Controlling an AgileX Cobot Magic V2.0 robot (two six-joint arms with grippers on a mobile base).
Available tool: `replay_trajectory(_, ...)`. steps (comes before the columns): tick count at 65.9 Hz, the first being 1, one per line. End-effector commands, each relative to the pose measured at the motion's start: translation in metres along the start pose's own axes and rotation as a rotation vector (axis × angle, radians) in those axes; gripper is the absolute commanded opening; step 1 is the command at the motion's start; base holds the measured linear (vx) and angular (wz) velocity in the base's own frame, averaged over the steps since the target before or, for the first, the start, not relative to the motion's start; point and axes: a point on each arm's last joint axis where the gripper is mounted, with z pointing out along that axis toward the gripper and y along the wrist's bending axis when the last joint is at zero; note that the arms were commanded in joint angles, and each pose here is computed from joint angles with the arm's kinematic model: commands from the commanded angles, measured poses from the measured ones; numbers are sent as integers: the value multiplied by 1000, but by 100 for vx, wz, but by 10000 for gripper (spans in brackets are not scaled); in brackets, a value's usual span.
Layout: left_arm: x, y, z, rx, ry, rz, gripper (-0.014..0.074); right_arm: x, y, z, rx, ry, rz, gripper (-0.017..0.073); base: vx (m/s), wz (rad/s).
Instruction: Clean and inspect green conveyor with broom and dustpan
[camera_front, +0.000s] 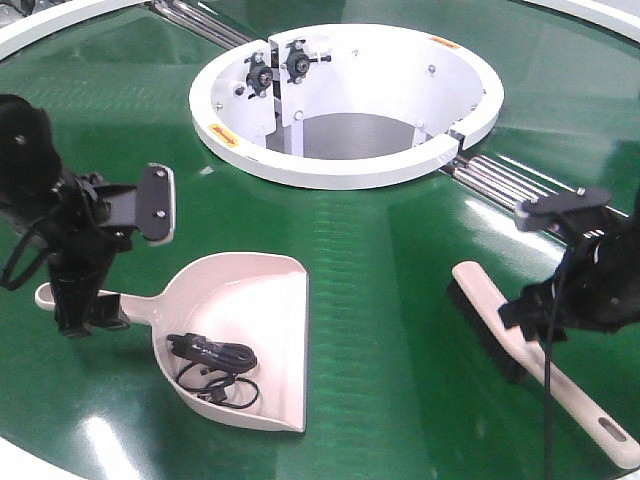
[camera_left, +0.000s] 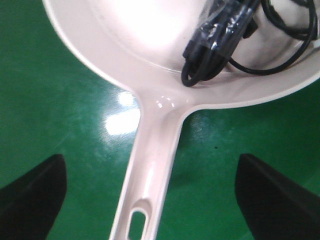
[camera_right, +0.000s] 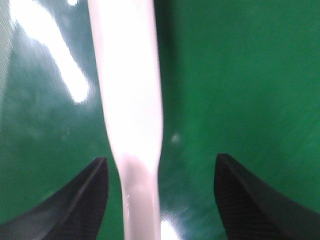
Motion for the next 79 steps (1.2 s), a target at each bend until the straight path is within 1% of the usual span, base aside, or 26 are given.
replay_trajectory(1, -3, -5, -45, -120, -92, -139, 609, -18, -5, -42, 32, -217, -11, 452, 0, 0)
replay_trajectory(4, -4, -6, -56, -171, -130, -202, 595, -23, -6, -55, 36, -270, -9, 452, 0, 0)
replay_trajectory(6, -3, -6, -63, -202, -151, -236, 585, -26, -6, -64, 38, -305, -7, 452, 0, 0)
replay_trajectory(12, -2, -4, -82, -330, -212, -303, 554, -34, -7, -89, 31, -409, 6, 452, 0, 0)
replay_trajectory(15, -1, -3, -92, -399, -245, -312, 541, -36, -7, -102, 32, -464, 9, 452, 0, 0)
replay_trajectory(21, -3, -1, -109, -512, -327, -320, 517, -34, -8, -126, 40, -575, 9, 452, 0, 0)
replay_trajectory(23, -2, -1, -113, -531, -345, -330, 510, -33, -8, -133, 43, -619, 7, 452, 0, 0)
replay_trajectory(26, -2, -4, -119, -543, -372, -359, 500, -28, -8, -145, 44, -666, 6, 452, 0, 0)
replay_trajectory(32, 1, -11, -133, -580, -401, -376, 487, -13, -8, -166, 44, -718, -7, 452, 0, 0)
replay_trajectory(34, 3, -14, -140, -590, -416, -390, 484, -7, -7, -173, 39, -733, -9, 452, 0, 0)
replay_trajectory(37, 5, -19, -149, -609, -444, -434, 479, 2, -6, -182, 26, -767, -3, 452, 0, 0)
replay_trajectory(41, 10, -25, -161, -635, -492, -529, 470, 13, -4, -192, 12, -829, 8, 452, 0, 0)
replay_trajectory(46, 17, -38, -179, -660, -564, -661, 452, 34, -3, -201, 11, -922, 15, 452, 0, 0)
replay_trajectory(49, 21, -45, -184, -672, -601, -707, 442, 45, -2, -199, 14, -949, 15, 452, 0, 0)
replay_trajectory(52, 25, -54, -184, -681, -631, -723, 433, 57, -1, -193, 14, -958, 17, 452, 0, 0)
replay_trajectory(58, 33, -75, -181, -712, -692, -720, 423, 82, 2, -176, 13, -978, 20, 452, 0, 0)
replay_trajectory(60, 37, -83, -179, -719, -718, -725, 419, 91, 2, -172, 13, -992, 21, 452, 0, 0)
replay_trajectory(65, 48, -109, -177, -736, -835, -791, 412, 118, 4, -169, 16, -1054, 24, 452, 0, 0)
replay_trajectory(67, 52, -118, -176, -743, -870, -812, 412, 129, 5, -165, 16, -1071, 25, 452, 0, 0)
replay_trajectory(69, 57, -129, -174, -756, -900, -819, 412, 140, 6, -165, 16, -1098, 27, 452, 0, 0)
replay_trajectory(73, 67, -150, -166, -790, -920, -802, 412, 160, 8, -157, 15, -1128, 30, 452, 0, 0)
replay_trajectory(76, 75, -165, -159, -807, -929, -794, 412, 176, 9, -154, 15, -1178, 33, 452, 0, 0)
replay_trajectory(79, 81, -178, -148, -800, -940, -808, 412, 188, 11, -148, 10, -1211, 37, 452, 0, 0)
